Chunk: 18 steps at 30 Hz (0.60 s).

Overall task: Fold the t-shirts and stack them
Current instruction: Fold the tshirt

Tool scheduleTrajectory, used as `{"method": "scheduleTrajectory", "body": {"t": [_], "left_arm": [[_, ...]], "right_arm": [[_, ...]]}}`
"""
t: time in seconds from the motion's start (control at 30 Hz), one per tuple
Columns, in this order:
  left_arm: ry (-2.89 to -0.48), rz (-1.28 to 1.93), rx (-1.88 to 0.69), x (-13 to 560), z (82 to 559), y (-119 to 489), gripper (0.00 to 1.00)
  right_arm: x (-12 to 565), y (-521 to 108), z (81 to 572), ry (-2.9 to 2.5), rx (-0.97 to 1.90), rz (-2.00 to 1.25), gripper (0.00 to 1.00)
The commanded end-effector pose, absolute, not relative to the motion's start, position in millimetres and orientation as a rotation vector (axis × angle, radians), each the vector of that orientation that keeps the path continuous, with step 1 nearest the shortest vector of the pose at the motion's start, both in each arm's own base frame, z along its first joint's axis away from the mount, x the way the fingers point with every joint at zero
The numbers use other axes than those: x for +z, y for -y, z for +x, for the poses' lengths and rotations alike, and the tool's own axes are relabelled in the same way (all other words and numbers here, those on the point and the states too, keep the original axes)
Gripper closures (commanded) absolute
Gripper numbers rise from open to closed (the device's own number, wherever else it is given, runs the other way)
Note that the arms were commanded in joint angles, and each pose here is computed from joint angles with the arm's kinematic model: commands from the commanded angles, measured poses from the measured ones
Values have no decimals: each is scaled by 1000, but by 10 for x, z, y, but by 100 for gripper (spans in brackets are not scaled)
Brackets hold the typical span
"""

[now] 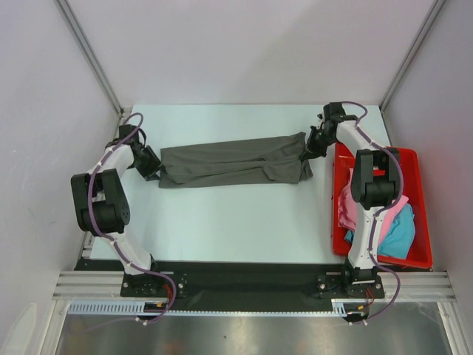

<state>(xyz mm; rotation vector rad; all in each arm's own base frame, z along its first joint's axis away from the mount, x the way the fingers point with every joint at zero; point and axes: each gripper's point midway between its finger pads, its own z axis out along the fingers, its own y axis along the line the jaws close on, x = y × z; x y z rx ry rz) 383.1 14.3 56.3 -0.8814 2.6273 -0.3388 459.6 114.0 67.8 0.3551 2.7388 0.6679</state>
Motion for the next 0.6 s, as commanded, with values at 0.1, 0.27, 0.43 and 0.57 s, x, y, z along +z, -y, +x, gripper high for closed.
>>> {"method": "scheduleTrajectory", "body": {"t": [0.1,0.27,0.43,0.57], "left_arm": [[-2592,-728,-398,626,3970,-34,50],[-2586,-725,-380,607,4150,-79,51],[-2634,-750,-376,488,4168,-77,58],[-2654,-756,-387,417,4119,-36,58]], "right_arm": [[860,-1131,4572,-2701,675,314,99],[875,-1114,4577,-2695,672,315,98],[873,-1115,4569,-2697,667,308,99],[862,-1125,4569,-2699,670,311,99]]}}
